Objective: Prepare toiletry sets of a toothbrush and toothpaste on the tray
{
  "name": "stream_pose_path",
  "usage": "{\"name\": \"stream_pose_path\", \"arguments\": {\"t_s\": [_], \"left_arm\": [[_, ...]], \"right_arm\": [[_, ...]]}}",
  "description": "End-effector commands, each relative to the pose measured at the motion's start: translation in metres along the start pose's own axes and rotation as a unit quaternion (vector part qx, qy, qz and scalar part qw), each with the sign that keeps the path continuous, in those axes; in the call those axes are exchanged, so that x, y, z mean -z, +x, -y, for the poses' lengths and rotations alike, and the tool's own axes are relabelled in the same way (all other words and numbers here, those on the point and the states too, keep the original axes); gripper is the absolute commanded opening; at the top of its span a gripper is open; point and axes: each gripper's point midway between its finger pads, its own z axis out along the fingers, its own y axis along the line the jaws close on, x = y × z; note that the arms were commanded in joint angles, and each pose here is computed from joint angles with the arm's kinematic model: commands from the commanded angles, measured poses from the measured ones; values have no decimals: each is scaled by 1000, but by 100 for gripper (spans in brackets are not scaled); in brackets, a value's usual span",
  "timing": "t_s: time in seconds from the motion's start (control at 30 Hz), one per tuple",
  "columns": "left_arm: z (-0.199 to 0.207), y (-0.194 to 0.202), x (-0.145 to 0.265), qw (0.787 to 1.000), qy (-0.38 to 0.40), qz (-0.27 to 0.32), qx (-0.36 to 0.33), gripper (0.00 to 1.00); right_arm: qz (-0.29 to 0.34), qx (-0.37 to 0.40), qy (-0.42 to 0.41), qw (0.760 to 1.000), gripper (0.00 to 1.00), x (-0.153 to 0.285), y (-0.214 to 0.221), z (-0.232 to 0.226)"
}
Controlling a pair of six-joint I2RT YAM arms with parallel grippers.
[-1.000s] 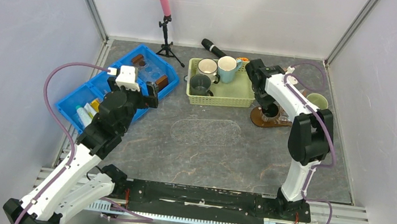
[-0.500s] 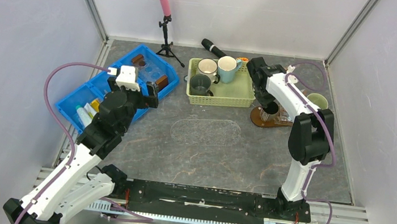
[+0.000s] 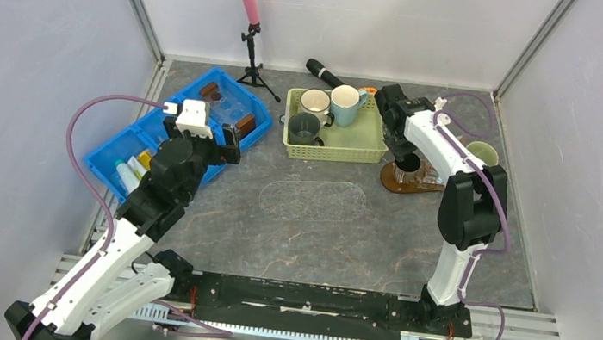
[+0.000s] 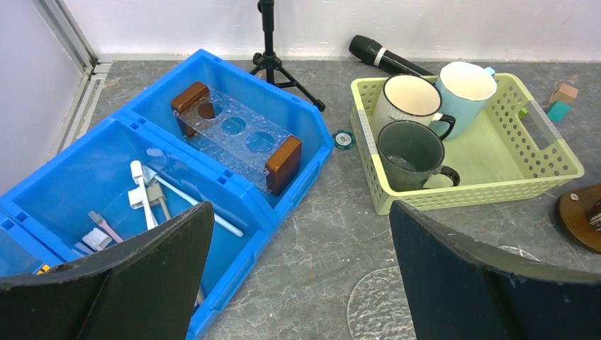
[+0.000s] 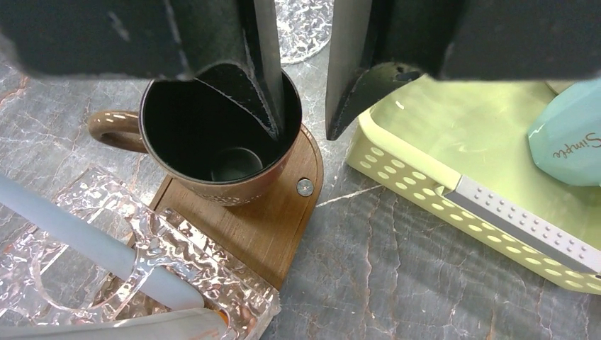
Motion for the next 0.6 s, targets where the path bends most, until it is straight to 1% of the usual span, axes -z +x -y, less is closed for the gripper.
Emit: {"name": "stream_pose_path", "arguments": {"t_s": [0.0,0.17,0.27,0.33,0.5,0.57], "left_arm": [[2,-18,2,999,2,27,21,100],[2,-18,2,999,2,27,20,100],[2,-19,3,999,2,27,21,100],[2,-19,3,999,3,27,21,100],[2,-19,3,999,3,27,21,100],[2,-19,3,999,3,27,21,100]], "right_arm": [[13,-28,-31,999,35,12,-15,-16],[20,-32,-34,999,38,18,-20,-12],[24,-36,-38,998,43,22,-23,-10],[27,-38,-41,998,43,26,-26,-9],[33,-39,-52,997,54,37,-34,-5],[32,-42,-61,997,55,43,-37,-5]]}}
